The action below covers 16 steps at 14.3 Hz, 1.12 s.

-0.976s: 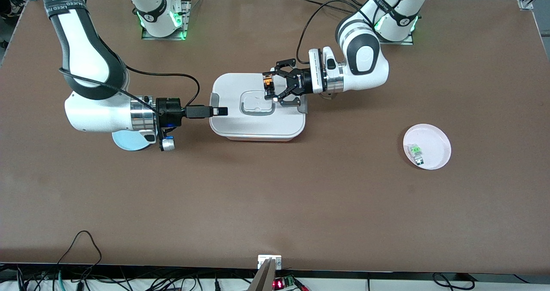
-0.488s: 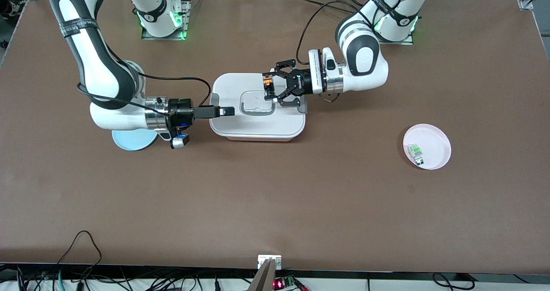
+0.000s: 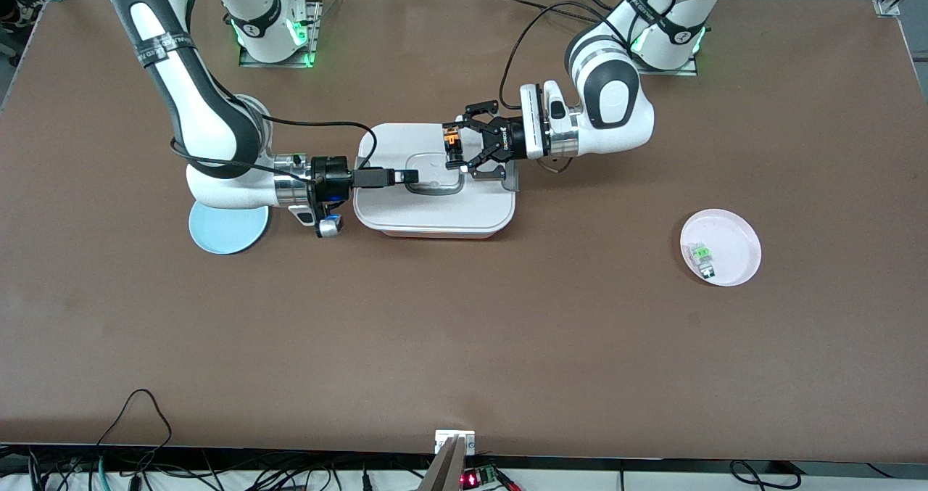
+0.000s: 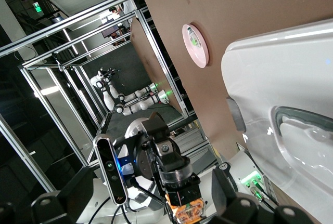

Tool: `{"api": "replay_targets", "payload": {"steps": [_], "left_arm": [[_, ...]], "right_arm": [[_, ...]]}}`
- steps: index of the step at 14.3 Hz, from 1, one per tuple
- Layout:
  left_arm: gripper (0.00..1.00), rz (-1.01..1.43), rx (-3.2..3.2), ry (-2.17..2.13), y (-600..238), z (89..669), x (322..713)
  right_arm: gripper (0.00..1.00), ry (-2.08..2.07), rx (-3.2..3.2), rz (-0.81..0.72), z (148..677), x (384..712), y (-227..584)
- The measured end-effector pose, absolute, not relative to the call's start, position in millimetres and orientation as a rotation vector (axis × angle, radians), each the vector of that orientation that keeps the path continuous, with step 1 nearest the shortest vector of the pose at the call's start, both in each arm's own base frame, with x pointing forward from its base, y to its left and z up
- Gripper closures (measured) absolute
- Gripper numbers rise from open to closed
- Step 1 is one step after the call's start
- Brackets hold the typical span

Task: Transfer orange switch to right arm and place
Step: 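Bring the right gripper to the orange switch held by the left gripper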

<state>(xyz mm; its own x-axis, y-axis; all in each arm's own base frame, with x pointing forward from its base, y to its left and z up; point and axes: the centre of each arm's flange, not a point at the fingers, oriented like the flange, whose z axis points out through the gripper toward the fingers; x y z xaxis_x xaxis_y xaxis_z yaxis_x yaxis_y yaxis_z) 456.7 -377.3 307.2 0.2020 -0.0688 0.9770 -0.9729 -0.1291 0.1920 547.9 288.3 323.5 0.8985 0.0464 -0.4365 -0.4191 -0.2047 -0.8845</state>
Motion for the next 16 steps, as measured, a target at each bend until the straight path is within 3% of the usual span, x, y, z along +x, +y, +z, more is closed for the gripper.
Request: {"api": "replay_targets", "payload": {"steps": [16], "left_arm": [[0.27, 1.110, 1.444, -1.058, -378, 308, 457]], "right_arm": [[0.00, 0.278, -1.629, 0.394, 297, 499, 324]]}}
